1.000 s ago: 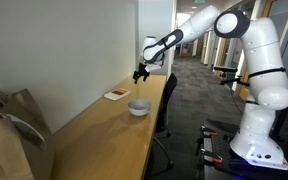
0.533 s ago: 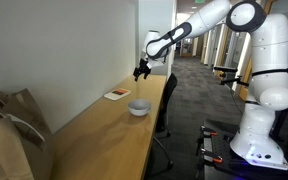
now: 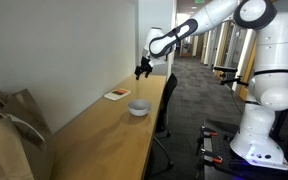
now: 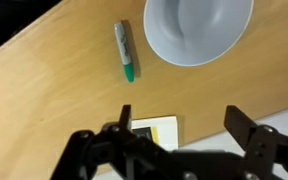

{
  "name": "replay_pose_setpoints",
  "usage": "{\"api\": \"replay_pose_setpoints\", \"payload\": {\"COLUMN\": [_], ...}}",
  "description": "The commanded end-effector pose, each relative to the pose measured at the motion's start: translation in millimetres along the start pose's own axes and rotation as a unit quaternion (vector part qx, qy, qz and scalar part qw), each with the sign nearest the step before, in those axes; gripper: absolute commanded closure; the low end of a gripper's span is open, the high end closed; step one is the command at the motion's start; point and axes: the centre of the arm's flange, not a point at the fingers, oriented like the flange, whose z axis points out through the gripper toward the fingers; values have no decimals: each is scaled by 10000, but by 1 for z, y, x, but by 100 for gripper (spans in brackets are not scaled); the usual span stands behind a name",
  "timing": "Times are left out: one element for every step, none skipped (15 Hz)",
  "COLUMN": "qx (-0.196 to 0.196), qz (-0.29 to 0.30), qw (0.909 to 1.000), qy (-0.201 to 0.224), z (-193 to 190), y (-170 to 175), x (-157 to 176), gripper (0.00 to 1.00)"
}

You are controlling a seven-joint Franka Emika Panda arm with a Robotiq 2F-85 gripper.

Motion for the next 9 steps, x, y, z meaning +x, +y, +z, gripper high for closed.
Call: {"api": "replay_pose_setpoints", "payload": {"qx": [-37, -26, -24, -19, -23, -13, -5, 1, 13], "qz": [39, 18, 3, -9, -26, -41, -55, -57, -63], "qw": [10000, 10000, 10000, 10000, 10000, 10000, 10000, 10000, 10000], "qy": [-27, -19, -18, -17, -20, -19, -17, -23, -21], "z": [-6, -6, -6, -6, -7, -7, -7, -8, -8], "y": [-2, -1, -2, -2, -2, -3, -4, -4, -4], "x": [-8, -8, -8, -7, -7, -7, -7, -7, -7], "gripper": [0, 0, 0, 0, 0, 0, 0, 0, 0]}}
